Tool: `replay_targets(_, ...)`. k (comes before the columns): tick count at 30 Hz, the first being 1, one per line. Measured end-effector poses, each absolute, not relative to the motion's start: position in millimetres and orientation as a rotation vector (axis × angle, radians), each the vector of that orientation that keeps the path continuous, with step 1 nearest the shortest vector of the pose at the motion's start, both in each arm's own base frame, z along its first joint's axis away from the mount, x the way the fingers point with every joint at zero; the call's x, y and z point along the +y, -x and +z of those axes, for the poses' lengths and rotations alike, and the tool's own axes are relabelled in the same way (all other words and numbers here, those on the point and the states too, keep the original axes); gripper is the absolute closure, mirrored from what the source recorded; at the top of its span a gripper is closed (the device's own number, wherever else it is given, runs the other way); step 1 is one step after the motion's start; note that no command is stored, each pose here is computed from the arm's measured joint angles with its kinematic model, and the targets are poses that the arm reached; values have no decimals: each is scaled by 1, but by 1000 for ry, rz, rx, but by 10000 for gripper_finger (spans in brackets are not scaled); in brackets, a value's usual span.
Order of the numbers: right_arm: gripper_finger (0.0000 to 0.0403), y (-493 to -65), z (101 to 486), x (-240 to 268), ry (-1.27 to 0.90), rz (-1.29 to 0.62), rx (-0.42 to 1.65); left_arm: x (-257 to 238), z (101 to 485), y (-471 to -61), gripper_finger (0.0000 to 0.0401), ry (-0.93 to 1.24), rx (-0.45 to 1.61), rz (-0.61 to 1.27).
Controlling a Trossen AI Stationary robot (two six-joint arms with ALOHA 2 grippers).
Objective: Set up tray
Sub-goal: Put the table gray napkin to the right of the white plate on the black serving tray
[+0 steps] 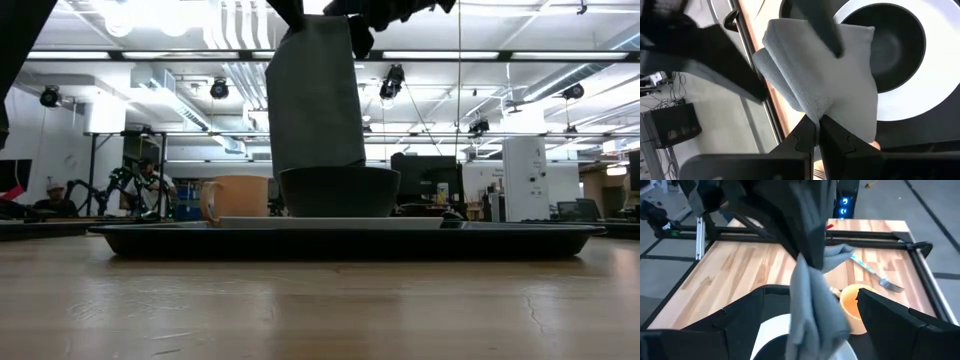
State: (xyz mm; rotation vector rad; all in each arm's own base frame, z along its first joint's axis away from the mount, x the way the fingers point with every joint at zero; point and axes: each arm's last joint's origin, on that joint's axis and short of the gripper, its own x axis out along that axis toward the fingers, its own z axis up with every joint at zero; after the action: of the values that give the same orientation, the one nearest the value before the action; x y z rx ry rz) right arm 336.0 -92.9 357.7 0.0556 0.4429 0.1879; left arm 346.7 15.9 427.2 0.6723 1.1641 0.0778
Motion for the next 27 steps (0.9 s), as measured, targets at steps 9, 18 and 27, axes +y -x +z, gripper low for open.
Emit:
replay_targets(9, 174, -337, 357, -92, -66, 191, 444, 16, 428, -346, 401, -672, 1163, 78)
replay_targets(18, 342, -337, 357, -92, -54, 193, 443, 16, 428, -346, 401, -671, 1163, 78)
replay_targets(27, 393, -336, 358, -92, -79, 187, 443, 16, 429, -346, 398, -633, 1154, 111)
